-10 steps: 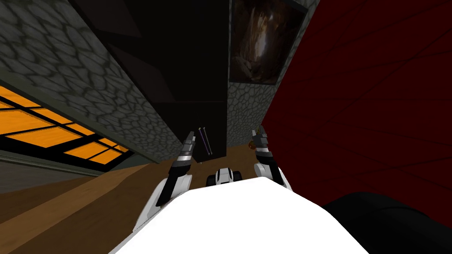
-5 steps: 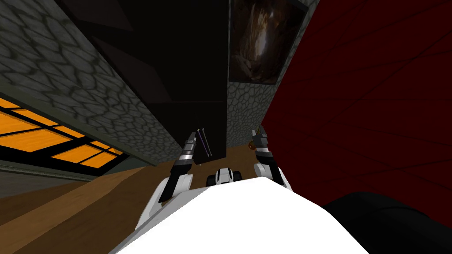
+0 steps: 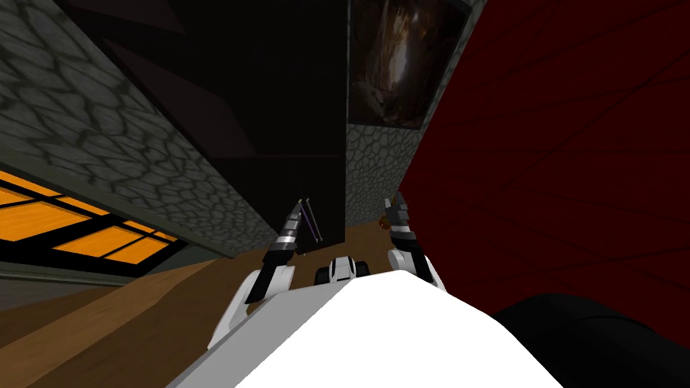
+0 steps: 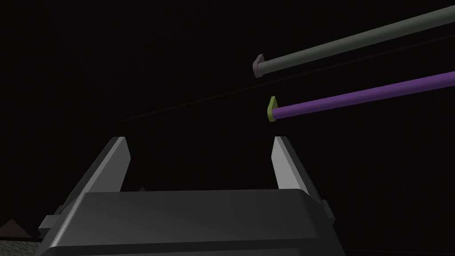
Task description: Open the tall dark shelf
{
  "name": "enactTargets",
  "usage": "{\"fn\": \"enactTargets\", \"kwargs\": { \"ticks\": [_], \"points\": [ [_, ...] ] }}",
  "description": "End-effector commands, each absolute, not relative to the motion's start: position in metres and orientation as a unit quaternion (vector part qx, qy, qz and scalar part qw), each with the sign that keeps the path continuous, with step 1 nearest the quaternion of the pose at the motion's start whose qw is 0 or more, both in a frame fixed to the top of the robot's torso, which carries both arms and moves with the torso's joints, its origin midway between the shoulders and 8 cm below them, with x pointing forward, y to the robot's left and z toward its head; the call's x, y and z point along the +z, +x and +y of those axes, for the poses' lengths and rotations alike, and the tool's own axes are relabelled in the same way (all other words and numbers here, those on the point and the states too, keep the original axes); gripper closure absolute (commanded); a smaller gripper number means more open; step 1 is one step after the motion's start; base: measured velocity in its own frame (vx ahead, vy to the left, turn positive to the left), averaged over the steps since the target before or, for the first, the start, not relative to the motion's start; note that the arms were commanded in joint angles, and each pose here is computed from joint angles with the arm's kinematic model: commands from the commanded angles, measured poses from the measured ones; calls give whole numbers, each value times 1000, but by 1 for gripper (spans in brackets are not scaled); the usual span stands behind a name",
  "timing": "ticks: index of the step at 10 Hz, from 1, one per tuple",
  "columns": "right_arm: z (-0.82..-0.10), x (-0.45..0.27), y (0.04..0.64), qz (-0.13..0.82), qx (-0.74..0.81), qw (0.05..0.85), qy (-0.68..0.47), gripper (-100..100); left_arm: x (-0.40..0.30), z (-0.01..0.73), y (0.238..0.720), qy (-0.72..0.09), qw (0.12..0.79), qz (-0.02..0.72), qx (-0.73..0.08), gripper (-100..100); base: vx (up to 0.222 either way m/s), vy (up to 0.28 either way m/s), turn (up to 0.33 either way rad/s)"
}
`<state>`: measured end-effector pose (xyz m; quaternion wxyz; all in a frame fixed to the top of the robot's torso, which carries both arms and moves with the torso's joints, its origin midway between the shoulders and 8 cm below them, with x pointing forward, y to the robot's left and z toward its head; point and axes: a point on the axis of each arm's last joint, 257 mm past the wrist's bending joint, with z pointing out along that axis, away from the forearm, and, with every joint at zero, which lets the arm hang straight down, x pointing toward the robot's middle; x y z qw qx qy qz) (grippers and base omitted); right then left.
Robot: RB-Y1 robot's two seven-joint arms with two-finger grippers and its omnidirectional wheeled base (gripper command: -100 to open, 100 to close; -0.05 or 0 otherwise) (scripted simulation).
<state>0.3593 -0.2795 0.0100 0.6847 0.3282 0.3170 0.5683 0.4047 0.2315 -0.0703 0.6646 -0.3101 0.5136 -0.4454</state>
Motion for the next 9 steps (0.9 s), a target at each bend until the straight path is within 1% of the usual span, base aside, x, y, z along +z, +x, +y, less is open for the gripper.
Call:
{"fn": "enactTargets", "kwargs": {
  "ticks": [1, 9],
  "points": [
    [-280, 10, 359, 317, 568, 685, 328, 0, -84, 232, 409, -315, 655, 537, -428, -100, 61, 7, -39],
    [-279, 10, 359, 317, 568, 685, 328, 0, -128, 239, 417, -330, 627, 601, -370, -100, 57, 8, -38]
  ]
}}
